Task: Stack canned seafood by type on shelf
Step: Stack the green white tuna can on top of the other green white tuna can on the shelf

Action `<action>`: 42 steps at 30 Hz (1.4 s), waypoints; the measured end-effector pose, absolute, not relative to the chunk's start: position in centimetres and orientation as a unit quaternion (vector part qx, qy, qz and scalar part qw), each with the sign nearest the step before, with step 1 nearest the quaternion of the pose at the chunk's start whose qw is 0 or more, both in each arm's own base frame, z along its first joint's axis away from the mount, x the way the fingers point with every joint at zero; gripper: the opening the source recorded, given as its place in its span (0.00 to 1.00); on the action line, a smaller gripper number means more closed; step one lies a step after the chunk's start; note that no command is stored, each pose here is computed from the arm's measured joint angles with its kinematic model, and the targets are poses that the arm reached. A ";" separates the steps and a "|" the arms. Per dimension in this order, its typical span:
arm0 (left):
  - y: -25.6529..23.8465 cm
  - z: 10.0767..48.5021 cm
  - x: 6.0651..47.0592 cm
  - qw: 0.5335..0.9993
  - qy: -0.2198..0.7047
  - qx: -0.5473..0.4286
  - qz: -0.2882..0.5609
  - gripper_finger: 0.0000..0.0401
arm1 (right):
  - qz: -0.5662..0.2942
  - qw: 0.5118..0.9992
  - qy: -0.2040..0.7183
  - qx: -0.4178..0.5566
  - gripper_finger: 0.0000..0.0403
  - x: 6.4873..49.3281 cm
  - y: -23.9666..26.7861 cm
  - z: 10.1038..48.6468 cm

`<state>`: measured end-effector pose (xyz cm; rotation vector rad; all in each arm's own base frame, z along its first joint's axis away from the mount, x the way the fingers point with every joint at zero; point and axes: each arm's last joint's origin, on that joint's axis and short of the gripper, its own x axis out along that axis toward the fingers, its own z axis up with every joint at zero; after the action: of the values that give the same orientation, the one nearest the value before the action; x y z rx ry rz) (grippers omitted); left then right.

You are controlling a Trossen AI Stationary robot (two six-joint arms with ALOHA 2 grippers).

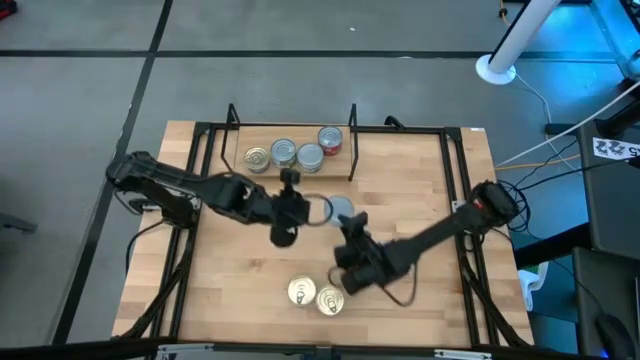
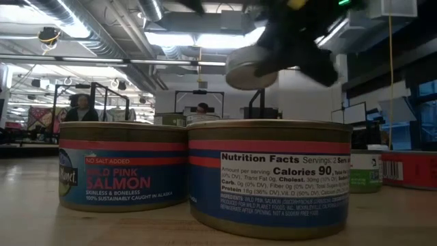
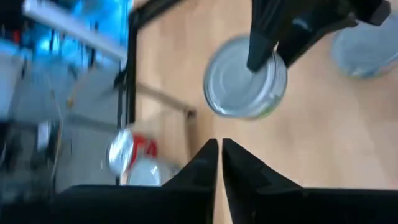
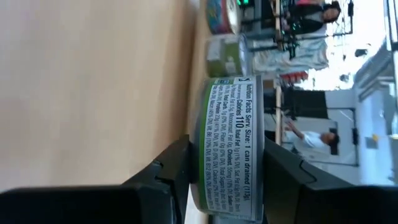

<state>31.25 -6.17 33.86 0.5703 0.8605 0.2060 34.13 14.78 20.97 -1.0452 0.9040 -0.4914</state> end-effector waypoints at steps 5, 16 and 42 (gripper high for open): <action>-3.5 34.3 30.0 0.851 0.447 0.237 0.140 0.01 | -0.226 0.720 0.435 -0.491 0.35 36.8 10.5 21.4; 2.8 34.5 29.2 0.815 0.494 0.228 0.200 0.00 | -0.203 0.737 0.429 -0.481 0.35 40.5 1.8 22.6; 11.6 28.6 29.1 0.879 0.437 0.071 0.180 0.00 | -0.142 0.803 0.388 -0.429 0.35 41.3 -7.2 22.9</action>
<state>29.12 11.57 28.61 0.1478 0.9107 0.3747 41.35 -7.25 22.91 -0.9189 0.8311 -0.3046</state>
